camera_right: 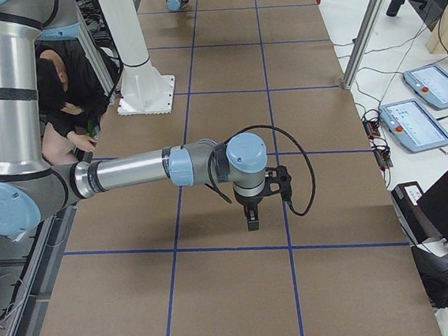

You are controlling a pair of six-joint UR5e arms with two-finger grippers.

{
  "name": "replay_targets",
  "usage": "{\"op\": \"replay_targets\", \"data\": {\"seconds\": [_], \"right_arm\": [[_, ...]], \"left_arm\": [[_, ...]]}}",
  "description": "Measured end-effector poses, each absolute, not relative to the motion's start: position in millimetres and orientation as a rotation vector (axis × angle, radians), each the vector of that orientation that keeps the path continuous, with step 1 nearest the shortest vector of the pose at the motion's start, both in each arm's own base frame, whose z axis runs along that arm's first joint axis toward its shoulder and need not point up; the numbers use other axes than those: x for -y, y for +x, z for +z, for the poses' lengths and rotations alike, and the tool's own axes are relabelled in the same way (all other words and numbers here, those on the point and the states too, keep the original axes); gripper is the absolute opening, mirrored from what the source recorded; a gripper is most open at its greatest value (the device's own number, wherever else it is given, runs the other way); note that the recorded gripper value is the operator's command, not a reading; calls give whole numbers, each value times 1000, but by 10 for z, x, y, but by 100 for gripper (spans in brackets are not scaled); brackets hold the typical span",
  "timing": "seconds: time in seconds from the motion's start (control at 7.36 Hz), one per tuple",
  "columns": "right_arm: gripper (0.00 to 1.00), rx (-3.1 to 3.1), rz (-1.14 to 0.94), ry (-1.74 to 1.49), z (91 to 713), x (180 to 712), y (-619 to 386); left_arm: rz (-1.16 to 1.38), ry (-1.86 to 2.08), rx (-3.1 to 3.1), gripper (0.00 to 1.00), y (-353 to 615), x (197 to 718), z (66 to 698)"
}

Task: Place and press bell with both arms

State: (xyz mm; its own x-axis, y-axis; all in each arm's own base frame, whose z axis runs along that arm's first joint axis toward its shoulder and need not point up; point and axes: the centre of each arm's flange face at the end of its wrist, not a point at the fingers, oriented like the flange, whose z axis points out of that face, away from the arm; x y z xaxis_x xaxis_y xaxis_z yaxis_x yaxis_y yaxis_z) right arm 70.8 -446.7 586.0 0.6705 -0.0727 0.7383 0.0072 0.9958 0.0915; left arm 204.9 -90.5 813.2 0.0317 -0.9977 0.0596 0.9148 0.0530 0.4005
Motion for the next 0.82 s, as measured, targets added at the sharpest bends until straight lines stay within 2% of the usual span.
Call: {"op": "replay_targets", "data": {"seconds": [0.14, 0.27, 0.82], "right_arm": [[100, 834, -45, 84, 5859, 4468, 708], [100, 833, -45, 84, 5859, 4468, 709], [100, 833, -45, 85, 5850, 4470, 711]], "left_arm": [[-1506, 281, 367, 15, 2061, 866, 8133], [-1511, 283, 369, 0, 2058, 846, 8135], [-1464, 302, 389, 0, 1802, 861, 8124]]}}
